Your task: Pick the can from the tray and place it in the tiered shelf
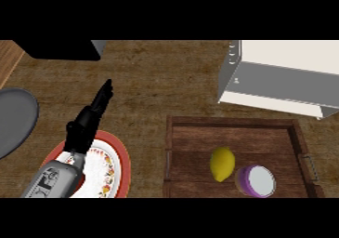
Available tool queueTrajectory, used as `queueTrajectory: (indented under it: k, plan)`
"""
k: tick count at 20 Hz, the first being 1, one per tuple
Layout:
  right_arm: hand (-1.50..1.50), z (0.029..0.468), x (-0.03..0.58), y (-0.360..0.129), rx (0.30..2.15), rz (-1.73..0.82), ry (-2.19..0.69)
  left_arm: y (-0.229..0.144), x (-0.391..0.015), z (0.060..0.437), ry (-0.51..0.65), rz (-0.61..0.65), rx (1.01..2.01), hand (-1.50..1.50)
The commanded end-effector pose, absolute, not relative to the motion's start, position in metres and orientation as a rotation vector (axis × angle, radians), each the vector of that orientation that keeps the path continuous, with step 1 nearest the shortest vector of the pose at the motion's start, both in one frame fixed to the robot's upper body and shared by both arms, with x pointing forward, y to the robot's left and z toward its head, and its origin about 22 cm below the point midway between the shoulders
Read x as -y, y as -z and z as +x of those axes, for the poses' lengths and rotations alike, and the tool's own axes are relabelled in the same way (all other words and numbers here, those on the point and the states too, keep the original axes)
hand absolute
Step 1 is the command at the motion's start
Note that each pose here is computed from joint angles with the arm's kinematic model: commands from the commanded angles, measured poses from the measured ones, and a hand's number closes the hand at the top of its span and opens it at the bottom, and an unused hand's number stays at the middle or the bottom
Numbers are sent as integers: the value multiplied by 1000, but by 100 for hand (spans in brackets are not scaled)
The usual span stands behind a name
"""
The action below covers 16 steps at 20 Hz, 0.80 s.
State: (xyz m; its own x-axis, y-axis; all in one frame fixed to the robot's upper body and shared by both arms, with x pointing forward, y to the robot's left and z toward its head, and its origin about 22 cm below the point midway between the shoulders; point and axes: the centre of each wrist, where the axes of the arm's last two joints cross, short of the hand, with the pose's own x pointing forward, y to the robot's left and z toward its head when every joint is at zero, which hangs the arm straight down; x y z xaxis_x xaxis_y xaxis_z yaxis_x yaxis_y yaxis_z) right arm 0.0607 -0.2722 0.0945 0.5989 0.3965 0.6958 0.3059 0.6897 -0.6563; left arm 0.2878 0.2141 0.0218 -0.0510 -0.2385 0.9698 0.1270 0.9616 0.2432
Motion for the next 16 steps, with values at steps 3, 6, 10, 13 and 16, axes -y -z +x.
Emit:
queueTrajectory:
  k: [3, 6, 10, 13, 16]
  plan:
    - [-150, 68, 256, -142, 847, -932, -169, -36, -222, 292, 305, 100, 1582, 0]
    - [-150, 79, 244, -141, 847, -910, -168, -16, -223, 286, 296, 109, 1589, 0]
    - [-150, 96, 238, -149, 855, -922, -173, -4, -218, 275, 297, 88, 1589, 0]
    - [-150, 110, 233, -152, 858, -938, -186, -21, -221, 291, 288, 107, 1606, 0]
    - [-150, 115, 229, -152, 847, -958, -178, -13, -217, 286, 275, 100, 1588, 0]
